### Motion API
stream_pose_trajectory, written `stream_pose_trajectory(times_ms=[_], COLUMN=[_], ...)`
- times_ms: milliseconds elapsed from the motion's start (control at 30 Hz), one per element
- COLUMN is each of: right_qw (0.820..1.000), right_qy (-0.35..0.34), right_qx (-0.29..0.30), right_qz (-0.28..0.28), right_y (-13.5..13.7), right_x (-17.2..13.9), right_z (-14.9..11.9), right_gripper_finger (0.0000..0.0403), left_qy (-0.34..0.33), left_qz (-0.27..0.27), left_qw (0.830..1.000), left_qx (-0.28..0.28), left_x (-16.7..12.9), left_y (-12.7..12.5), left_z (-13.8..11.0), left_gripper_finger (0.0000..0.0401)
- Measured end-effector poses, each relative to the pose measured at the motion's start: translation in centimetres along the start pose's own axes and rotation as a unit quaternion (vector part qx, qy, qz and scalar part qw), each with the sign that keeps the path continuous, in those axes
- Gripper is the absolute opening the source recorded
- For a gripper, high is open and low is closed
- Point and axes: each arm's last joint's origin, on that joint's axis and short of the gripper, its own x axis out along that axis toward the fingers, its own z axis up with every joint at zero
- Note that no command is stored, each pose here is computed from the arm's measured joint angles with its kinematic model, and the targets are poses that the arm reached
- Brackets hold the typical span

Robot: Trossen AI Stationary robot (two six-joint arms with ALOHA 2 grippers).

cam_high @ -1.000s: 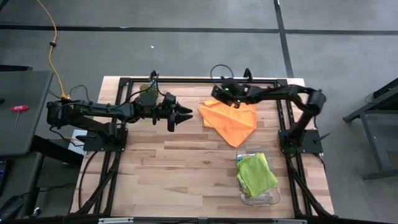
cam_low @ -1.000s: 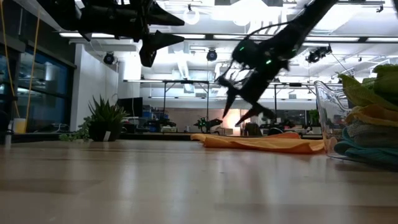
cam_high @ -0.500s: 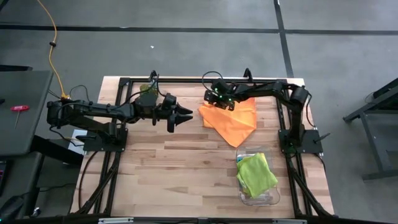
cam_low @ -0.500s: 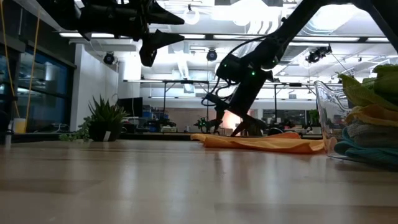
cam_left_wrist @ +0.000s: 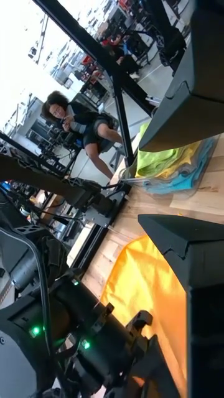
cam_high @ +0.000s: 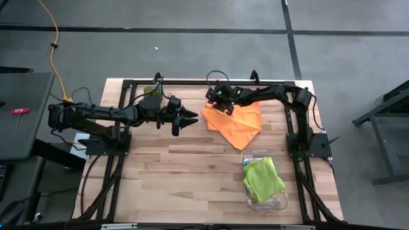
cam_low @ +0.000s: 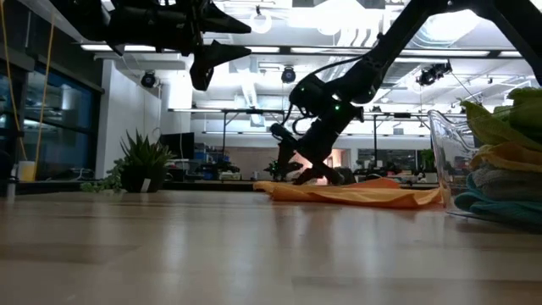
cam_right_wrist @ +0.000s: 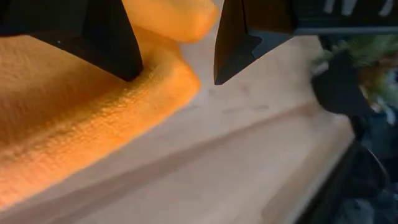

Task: Fold microfiber towels
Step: Fold the orange microfiber cloth

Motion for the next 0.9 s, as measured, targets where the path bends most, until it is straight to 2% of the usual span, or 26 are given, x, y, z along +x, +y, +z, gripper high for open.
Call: stream_pose_trajectory(times_ms=[400,533,633,733,800,900], right_qw=[0.997,0.995,0.995,0.997,0.995,0.987], right_qy=[-0.038,-0.084,-0.090,-0.081,-0.087,-0.087], right_qx=[0.045,0.044,0.048,-0.004,-0.054,-0.137], right_qz=[0.057,0.024,0.007,0.015,0.022,-0.015], right_y=[2.6,2.1,1.7,2.1,2.9,3.2], right_x=[-0.5,-0.6,-0.7,-1.7,-3.5,-6.7], right_z=[1.1,2.2,3.2,4.2,4.7,5.2], right_gripper_finger=[0.0190,0.0190,0.0190,0.0190,0.0190,0.0190], left_qy=[0.000,0.000,0.000,0.000,0.000,0.000], left_qz=[-0.001,-0.001,-0.001,-0.001,0.000,0.000], left_qw=[1.000,1.000,1.000,1.000,1.000,1.000], left_qx=[0.000,-0.001,-0.001,-0.001,-0.001,-0.001], left_x=[0.0,0.0,0.0,0.0,0.0,0.0], left_y=[0.0,0.0,0.0,0.0,0.0,0.0], left_z=[0.0,0.0,0.0,0.0,0.0,0.0], left_gripper_finger=[0.0163,0.0163,0.0163,0.0163,0.0163,0.0163])
